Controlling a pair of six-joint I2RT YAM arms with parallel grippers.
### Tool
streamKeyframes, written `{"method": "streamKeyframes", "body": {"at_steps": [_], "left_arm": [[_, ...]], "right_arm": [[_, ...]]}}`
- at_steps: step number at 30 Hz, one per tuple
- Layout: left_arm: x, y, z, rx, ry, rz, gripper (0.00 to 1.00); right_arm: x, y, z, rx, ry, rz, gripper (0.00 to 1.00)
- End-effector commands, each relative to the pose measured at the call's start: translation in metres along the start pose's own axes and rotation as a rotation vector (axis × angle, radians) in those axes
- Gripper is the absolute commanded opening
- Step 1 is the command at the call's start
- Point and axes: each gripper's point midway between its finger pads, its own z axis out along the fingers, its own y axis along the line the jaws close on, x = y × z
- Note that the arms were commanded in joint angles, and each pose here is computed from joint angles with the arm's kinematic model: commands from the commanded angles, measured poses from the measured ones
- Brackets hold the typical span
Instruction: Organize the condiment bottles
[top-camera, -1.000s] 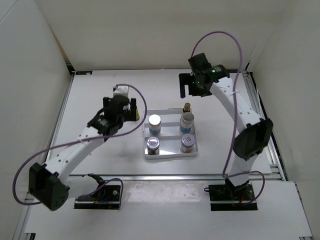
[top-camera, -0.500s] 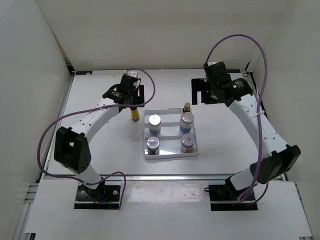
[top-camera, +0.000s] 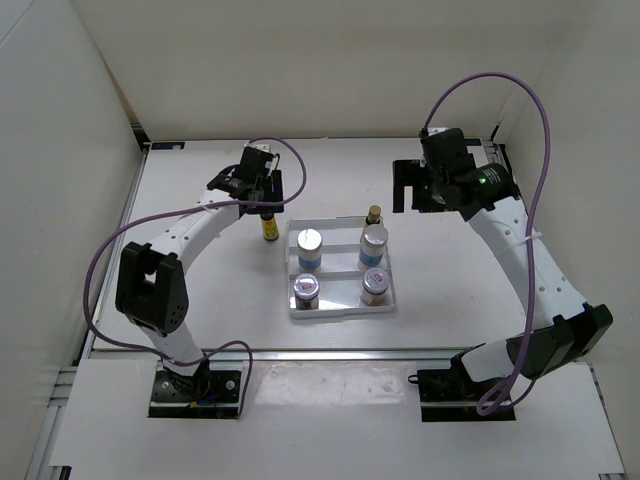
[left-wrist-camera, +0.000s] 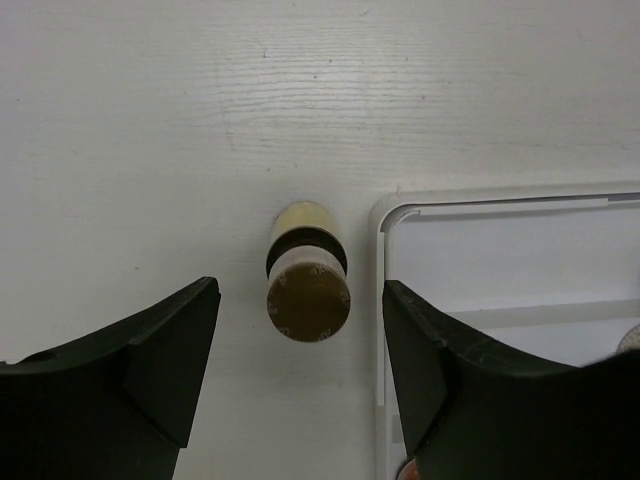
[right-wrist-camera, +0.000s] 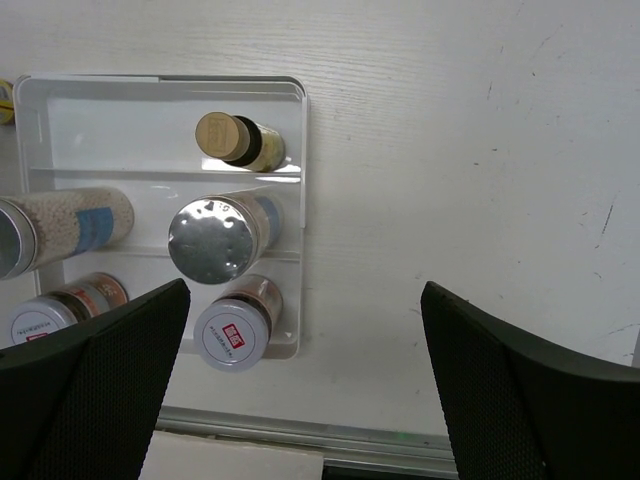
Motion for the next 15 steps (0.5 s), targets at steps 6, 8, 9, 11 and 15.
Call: {"method": "streamKeyframes", "body": {"at_steps": [6,8,9,11,15], "left_arm": [[-0.010,-0.005,0.007,0.032,0.002,-0.004,0.66],[-0.012,-0.006,0.008,0.032,0.002,-0.004,0.59],[-0.013,-0.002,0.009,0.025,0.002,-0.011,0.56],[-0.016,-0.004,0.008,0.037,-0.004,-0.013,0.51],[-0.023,-0.003,0.003,0.033,-0.026,0.001,0.31]], "right_arm": [[-0.001,-0.006,-0.006,0.000,-0.008,-0.009,1.00],[0.003,-0.006,-0.004,0.003,0.002,-0.011,1.00],[0.003,-0.006,-0.004,0.003,0.002,-0.011,1.00],[0.003,-0.006,-0.004,0.003,0.002,-0.011,1.00],[0.006,-0.005,-0.003,-0.005,0.013,-0.013,1.00]]}}
